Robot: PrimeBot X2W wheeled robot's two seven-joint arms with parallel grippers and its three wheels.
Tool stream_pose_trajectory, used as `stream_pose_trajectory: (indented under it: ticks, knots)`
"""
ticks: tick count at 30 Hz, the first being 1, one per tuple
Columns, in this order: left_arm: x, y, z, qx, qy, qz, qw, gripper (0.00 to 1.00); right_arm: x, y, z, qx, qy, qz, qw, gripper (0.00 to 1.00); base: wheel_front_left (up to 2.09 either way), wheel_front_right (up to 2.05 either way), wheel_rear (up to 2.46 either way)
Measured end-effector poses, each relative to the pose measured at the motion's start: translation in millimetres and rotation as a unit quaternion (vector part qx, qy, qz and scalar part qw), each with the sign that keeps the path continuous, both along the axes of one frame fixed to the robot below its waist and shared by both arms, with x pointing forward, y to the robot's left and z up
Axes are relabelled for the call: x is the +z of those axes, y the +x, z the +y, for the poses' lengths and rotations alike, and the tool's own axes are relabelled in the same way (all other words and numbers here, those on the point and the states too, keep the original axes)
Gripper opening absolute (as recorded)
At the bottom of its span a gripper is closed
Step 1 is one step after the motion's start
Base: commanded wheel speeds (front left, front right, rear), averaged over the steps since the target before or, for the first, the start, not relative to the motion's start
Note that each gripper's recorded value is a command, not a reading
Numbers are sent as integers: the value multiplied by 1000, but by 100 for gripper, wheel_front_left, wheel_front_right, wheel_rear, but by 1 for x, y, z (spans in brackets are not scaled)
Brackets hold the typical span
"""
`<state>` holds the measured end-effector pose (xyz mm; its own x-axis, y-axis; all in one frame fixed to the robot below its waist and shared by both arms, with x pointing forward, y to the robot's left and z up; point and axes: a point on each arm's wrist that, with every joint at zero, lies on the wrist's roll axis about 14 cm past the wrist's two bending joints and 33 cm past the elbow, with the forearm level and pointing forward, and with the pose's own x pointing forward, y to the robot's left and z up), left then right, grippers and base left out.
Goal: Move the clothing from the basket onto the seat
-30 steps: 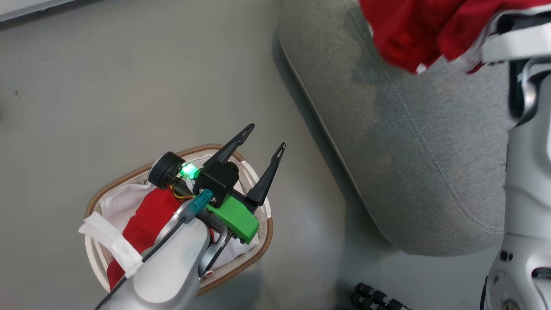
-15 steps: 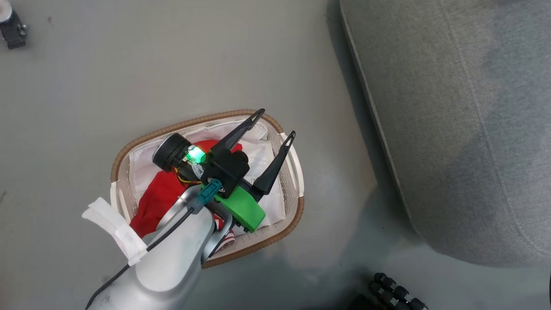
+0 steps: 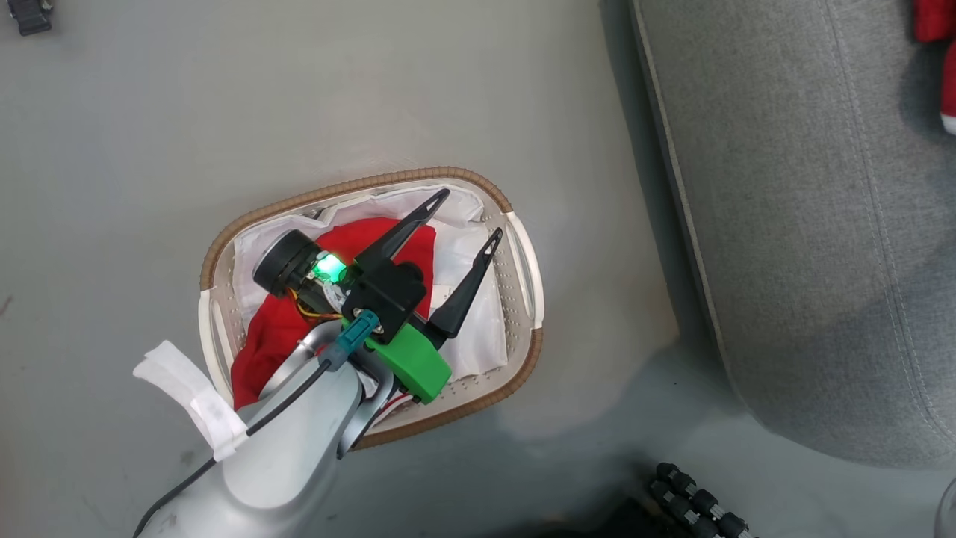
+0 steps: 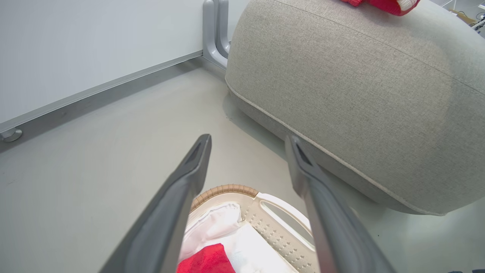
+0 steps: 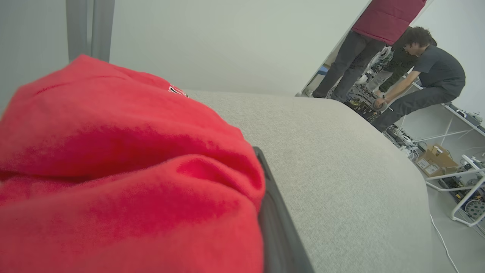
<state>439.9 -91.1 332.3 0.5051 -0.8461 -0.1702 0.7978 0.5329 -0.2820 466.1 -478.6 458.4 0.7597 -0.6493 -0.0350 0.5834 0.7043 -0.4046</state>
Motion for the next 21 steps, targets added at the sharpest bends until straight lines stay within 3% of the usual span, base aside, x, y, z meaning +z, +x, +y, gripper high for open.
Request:
stream_pose_trajectory:
  ticks: [1, 3, 4, 5, 10, 21]
  knots:
    - [0, -1, -1, -2, 0, 0, 1000, 100, -4, -6, -1, -6, 4, 4, 1000, 0, 0, 0, 0]
    - [1, -2, -2, -5, -1, 0, 1000, 100, -11, -16, 0, -13, 11, 12, 1000, 21, 0, 0, 0]
    - [1, -3, -2, -5, 0, 0, 1000, 100, -12, -20, 0, -14, 12, 13, 1000, 67, 0, 0, 0]
    - [2, -3, -3, -6, -1, 1, 1000, 100, -14, -24, 1, -16, 14, 16, 1000, 100, 0, 0, 0]
    - [8, -6, -4, -7, -2, 1, 1000, 100, -26, -48, 6, -25, 32, 28, 999, 100, 0, 0, 0]
    - [21, -10, 4, 14, 4, -2, 1000, 100, -56, -89, 51, 14, 75, 68, 995, 100, 0, 0, 0]
